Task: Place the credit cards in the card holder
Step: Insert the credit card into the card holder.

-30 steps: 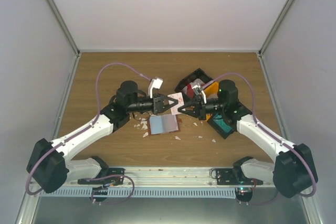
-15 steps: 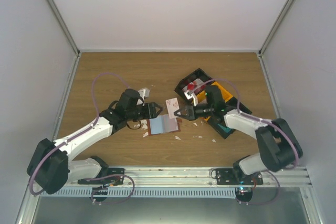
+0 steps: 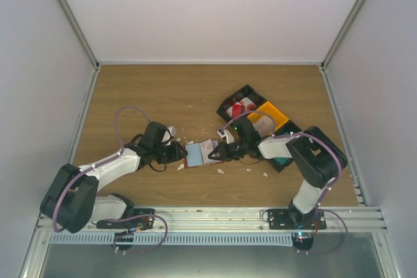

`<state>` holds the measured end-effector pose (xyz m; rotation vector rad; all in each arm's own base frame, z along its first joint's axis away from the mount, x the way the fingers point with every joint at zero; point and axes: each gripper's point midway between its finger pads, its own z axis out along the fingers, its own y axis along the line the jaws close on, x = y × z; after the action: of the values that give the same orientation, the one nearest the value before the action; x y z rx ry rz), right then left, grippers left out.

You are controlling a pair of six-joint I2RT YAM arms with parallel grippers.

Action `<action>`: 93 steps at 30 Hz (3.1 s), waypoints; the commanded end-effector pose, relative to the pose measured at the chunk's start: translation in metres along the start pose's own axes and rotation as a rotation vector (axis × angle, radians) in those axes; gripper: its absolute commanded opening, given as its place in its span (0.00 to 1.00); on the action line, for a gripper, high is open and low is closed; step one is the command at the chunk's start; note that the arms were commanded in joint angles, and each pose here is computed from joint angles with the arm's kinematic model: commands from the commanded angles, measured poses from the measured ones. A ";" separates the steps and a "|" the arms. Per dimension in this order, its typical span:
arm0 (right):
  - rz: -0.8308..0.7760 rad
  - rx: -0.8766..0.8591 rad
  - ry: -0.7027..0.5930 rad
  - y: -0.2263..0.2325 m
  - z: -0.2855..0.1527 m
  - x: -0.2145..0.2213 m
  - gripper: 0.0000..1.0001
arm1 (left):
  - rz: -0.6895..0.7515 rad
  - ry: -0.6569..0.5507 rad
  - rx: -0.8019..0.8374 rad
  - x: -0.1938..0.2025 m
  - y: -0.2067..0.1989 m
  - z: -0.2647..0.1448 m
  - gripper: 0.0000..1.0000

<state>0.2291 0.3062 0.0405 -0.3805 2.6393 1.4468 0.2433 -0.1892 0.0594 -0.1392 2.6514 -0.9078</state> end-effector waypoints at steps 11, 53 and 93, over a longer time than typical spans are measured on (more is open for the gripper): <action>0.143 0.035 -0.018 -0.012 0.012 -0.007 0.01 | -0.043 0.069 0.051 0.008 0.006 0.022 0.23; 0.229 -0.015 0.148 -0.017 0.044 0.021 0.01 | -0.105 0.139 -0.027 0.030 0.037 0.038 0.13; -0.123 0.366 0.003 0.003 0.011 -0.045 0.26 | -0.103 0.125 -0.003 0.025 0.031 0.038 0.13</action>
<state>0.2718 0.3196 0.0576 -0.4163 2.7331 0.9736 0.2400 -0.1999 0.0204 -0.1895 2.7325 -1.0419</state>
